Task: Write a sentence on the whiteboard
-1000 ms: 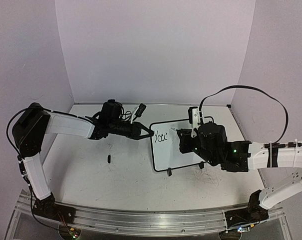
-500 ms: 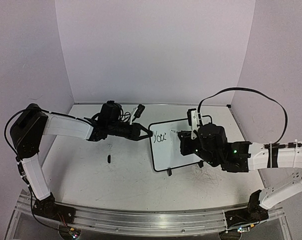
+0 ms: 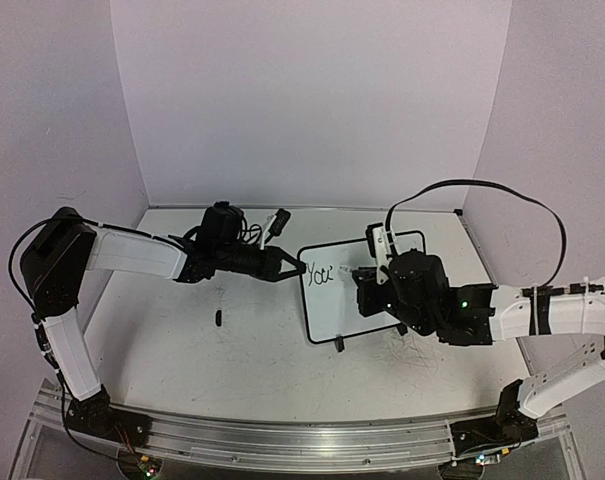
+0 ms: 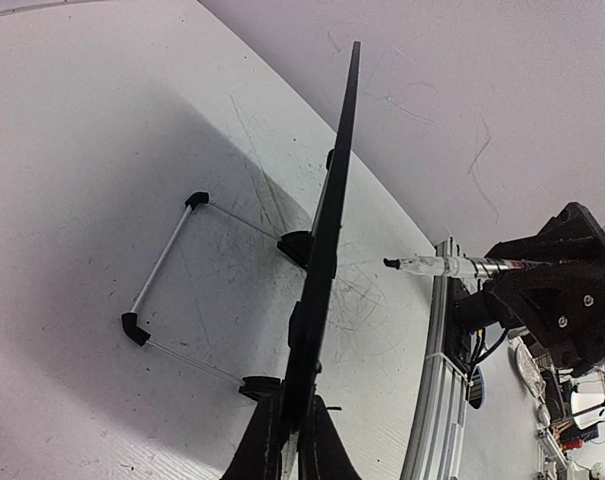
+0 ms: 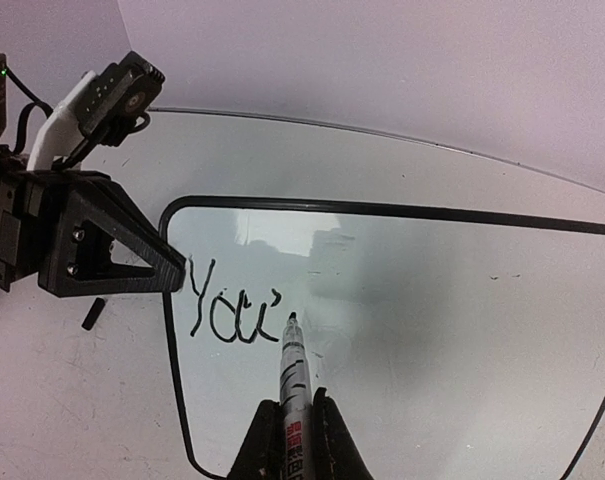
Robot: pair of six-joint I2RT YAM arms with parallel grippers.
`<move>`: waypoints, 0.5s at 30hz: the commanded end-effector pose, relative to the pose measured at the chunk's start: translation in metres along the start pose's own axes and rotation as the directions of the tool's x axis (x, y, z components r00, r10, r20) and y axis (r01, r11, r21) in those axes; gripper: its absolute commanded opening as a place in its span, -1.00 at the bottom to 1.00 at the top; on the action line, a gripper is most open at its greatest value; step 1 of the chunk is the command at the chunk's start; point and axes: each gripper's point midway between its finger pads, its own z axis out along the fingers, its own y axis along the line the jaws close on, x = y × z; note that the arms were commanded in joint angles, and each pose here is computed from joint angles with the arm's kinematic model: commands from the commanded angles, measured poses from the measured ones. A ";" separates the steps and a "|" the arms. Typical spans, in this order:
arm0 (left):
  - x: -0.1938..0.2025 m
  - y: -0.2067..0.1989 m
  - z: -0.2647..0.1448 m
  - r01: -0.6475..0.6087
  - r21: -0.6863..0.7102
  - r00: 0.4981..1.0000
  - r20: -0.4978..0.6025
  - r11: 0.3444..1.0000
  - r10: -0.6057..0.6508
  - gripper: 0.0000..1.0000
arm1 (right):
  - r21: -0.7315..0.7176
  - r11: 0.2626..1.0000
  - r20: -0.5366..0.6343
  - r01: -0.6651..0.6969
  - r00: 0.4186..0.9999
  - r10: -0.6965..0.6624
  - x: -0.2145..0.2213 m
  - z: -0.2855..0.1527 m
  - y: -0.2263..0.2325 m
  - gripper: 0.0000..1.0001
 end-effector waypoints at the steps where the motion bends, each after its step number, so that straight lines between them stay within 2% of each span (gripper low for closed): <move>1: -0.010 0.006 -0.009 -0.002 -0.040 0.999 0.033 0.999 0.004 -1.00 | -0.020 1.000 0.029 0.017 0.999 -0.017 -0.016 0.000 0.010 -1.00; 6: -0.010 0.005 -0.009 -0.009 -0.038 0.999 0.034 0.999 0.010 -1.00 | 0.046 0.999 0.040 -0.029 0.999 0.027 -0.012 -0.002 -0.004 -1.00; 15: -0.009 0.006 -0.008 -0.012 -0.036 0.999 0.030 0.999 0.014 -1.00 | 0.031 0.999 0.018 -0.031 0.999 0.031 -0.002 0.003 0.000 -1.00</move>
